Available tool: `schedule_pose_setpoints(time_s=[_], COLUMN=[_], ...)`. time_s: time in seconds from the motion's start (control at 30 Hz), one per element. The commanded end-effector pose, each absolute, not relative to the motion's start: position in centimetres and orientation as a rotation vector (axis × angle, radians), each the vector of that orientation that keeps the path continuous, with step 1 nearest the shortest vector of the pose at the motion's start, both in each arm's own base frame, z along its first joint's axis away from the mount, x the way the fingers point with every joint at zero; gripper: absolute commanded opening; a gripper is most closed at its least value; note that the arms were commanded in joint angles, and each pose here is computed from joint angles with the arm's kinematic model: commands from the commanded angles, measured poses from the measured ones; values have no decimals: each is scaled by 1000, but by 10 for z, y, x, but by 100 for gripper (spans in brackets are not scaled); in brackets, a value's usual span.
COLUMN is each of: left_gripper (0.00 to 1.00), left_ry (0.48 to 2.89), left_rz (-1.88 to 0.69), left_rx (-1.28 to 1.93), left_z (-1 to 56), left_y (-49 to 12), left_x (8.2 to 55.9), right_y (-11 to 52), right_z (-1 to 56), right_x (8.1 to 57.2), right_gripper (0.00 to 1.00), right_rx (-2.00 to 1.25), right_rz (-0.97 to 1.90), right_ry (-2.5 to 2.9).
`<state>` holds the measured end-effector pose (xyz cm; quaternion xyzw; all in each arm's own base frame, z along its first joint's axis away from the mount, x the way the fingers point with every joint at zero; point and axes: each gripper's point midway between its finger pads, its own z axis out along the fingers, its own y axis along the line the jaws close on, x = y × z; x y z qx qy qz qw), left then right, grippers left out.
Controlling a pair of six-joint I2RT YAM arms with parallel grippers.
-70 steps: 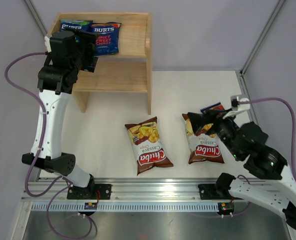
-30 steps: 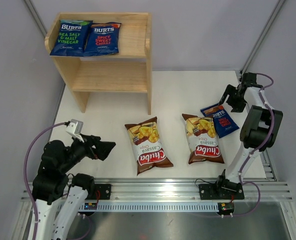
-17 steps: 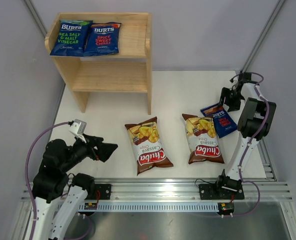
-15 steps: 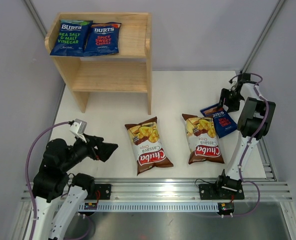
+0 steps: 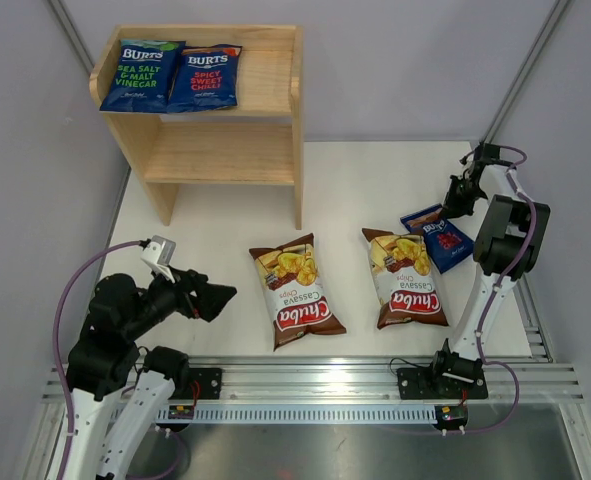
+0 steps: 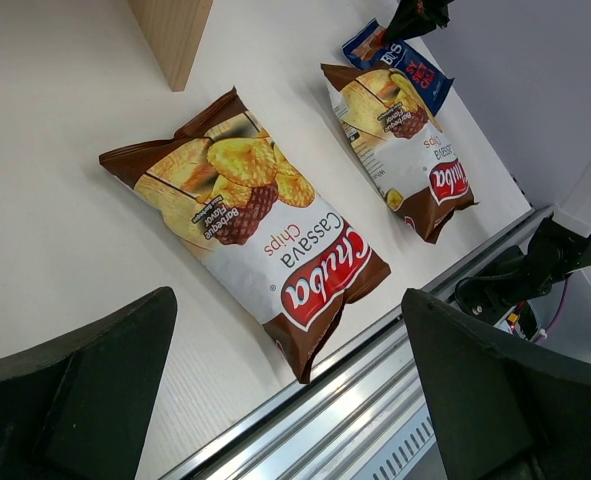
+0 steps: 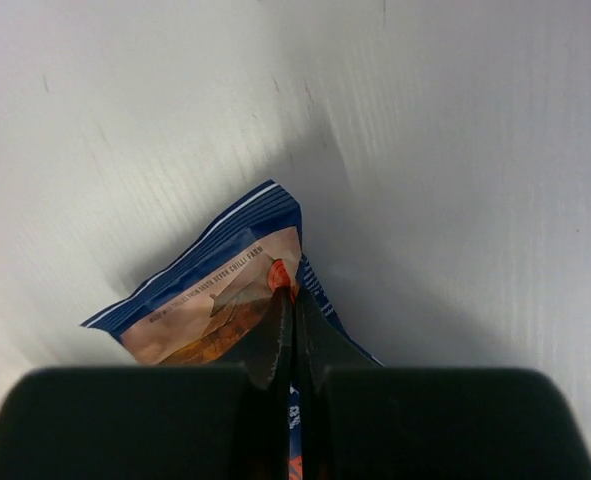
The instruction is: Place and organize the chips bags onto the shelf
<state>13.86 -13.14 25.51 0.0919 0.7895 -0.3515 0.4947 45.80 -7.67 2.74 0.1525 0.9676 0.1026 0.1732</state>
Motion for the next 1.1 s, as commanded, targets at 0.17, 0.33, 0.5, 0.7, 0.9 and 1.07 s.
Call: schedule_pose_setpoints(time_s=[0.17, 0.33, 0.5, 0.7, 0.9, 1.07], left_gripper=[99, 99, 99, 99, 99, 99], left_ry=[1909, 1934, 1906, 1796, 1551, 1411], left_rz=[-832, -823, -911, -1182, -1346, -1436], left_rx=[202, 173, 93, 124, 162, 255], left_z=[257, 256, 264, 284, 310, 317], left_y=[-131, -130, -141, -179, -221, -268], left_x=[150, 156, 172, 182, 188, 191], right_y=[-75, -72, -56, -34, 7, 31], right_z=[126, 187, 278, 375, 437, 471], right_x=[476, 478, 471, 439, 393, 354], right_gripper=[0, 0, 0, 0, 0, 0], right_rx=[517, 577, 611, 693, 842, 895], right_rz=[285, 309, 422, 607, 1072, 1203], right_ry=[2520, 2366, 2079, 1740, 1372, 1246])
